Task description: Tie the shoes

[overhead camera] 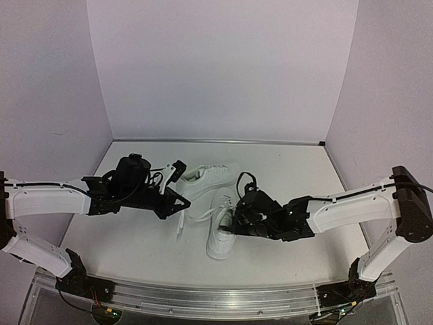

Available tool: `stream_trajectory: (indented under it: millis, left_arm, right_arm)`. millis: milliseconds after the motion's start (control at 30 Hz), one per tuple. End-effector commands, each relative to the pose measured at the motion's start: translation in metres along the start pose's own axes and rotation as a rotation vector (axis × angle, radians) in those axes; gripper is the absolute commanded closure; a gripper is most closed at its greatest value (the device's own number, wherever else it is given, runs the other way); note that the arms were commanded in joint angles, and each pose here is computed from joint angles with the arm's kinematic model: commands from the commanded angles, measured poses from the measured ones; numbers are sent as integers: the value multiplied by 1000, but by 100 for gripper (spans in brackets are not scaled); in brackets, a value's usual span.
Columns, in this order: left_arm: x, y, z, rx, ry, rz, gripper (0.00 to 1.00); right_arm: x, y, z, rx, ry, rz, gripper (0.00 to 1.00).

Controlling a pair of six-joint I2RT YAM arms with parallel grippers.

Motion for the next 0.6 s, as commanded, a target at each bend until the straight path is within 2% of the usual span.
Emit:
stream_trajectory:
  millis: [0,133,233,400,467,567]
  left_arm:
    - [-4,-5,15,88,-53,94,100]
    - [-20,-3,28,157,-108,191,100]
    - [-33,-1,35,193,-148,265,100]
    - [-49,-6,45,258,-199,347,97]
    - [-55,-9,49,285,-218,375,95]
    - [-62,-14,55,333,-235,419,93]
  right_arm:
    - [18,-12,30,144,142,-88,94]
    - [7,-10,29,163,115,-14,82]
    - [7,-15,32,187,92,7,67]
    - [16,-35,27,202,80,-15,51]
    - [21,-45,25,215,81,-33,38]
    - [29,-60,21,228,60,-60,27]
Point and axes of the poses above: each gripper's point midway between its finger pads, its own y axis out along the fingers, its own z axis along the line the jaws close on, x = y × z, the point moved 7 cm from there along -y, back along the fingers, and after that the axes turned 13 degrees about y, right-handed, at the moved point
